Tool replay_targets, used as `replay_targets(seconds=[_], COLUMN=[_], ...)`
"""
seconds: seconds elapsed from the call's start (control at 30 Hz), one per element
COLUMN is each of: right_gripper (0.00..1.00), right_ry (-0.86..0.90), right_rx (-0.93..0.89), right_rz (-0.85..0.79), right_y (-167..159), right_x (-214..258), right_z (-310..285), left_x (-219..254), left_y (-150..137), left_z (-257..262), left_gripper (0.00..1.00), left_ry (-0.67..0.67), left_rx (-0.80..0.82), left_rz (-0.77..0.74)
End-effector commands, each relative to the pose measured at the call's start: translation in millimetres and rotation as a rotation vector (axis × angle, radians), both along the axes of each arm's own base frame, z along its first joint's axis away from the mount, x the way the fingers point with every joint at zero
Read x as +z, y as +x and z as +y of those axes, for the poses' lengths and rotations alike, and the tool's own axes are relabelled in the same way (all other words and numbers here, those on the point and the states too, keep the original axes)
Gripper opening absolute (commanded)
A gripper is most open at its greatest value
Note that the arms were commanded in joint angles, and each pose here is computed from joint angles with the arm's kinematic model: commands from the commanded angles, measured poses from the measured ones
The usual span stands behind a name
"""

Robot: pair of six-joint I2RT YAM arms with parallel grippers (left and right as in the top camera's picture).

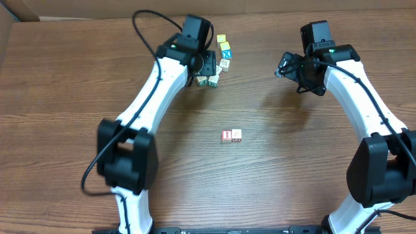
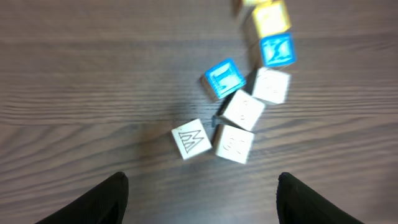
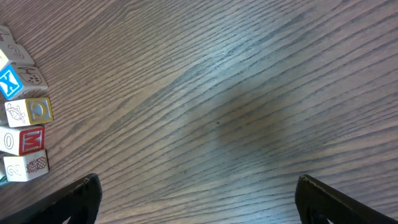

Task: Flip 4 blocks
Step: 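Raise the left gripper and move it over the block cluster, then lower the left gripper and grasp the yellow-edged 'W' block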

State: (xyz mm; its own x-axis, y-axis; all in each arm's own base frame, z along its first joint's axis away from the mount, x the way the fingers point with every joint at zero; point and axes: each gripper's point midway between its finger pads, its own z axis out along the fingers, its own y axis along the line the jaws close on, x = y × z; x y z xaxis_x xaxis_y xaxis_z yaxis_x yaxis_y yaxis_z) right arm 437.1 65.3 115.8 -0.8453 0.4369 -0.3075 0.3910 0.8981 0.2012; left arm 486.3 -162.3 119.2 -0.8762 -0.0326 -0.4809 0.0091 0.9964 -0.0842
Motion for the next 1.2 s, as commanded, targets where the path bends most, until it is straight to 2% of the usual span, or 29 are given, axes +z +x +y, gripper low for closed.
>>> replay_targets(seconds=[0.0, 0.17, 0.4, 0.57, 0.7, 0.93, 1.17], right_gripper=[1.00, 1.00, 1.00, 1.00, 1.00, 1.00, 1.00], right_ry=[0.003, 0.003, 0.003, 0.003, 0.003, 0.003, 0.003], right_rx=[0.003, 0.003, 0.003, 0.003, 0.002, 0.003, 0.003], right_rz=[-0.020, -0.020, -0.020, -0.020, -0.020, -0.020, -0.020], right_y=[4, 4, 4, 4, 4, 4, 4], right_x=[7, 7, 7, 7, 7, 7, 7], right_z=[0, 0, 0, 0, 0, 0, 0], left_x=[-36, -71, -90, -90, -94, -106, -106], left_y=[8, 14, 16, 17, 10, 4, 5], left_z=[0, 4, 17, 20, 22, 24, 24], left_gripper=[0.69, 0.66, 0.59, 0.58, 0.50, 0.43, 0.46], left_ry=[0.015, 0.003, -0.026, -0.028, -0.017, -0.011, -0.013], left_rx=[0.040, 0.111, 0.220, 0.227, 0.228, 0.239, 0.233], left_rz=[0.042, 0.083, 0.118, 0.120, 0.147, 0.169, 0.165])
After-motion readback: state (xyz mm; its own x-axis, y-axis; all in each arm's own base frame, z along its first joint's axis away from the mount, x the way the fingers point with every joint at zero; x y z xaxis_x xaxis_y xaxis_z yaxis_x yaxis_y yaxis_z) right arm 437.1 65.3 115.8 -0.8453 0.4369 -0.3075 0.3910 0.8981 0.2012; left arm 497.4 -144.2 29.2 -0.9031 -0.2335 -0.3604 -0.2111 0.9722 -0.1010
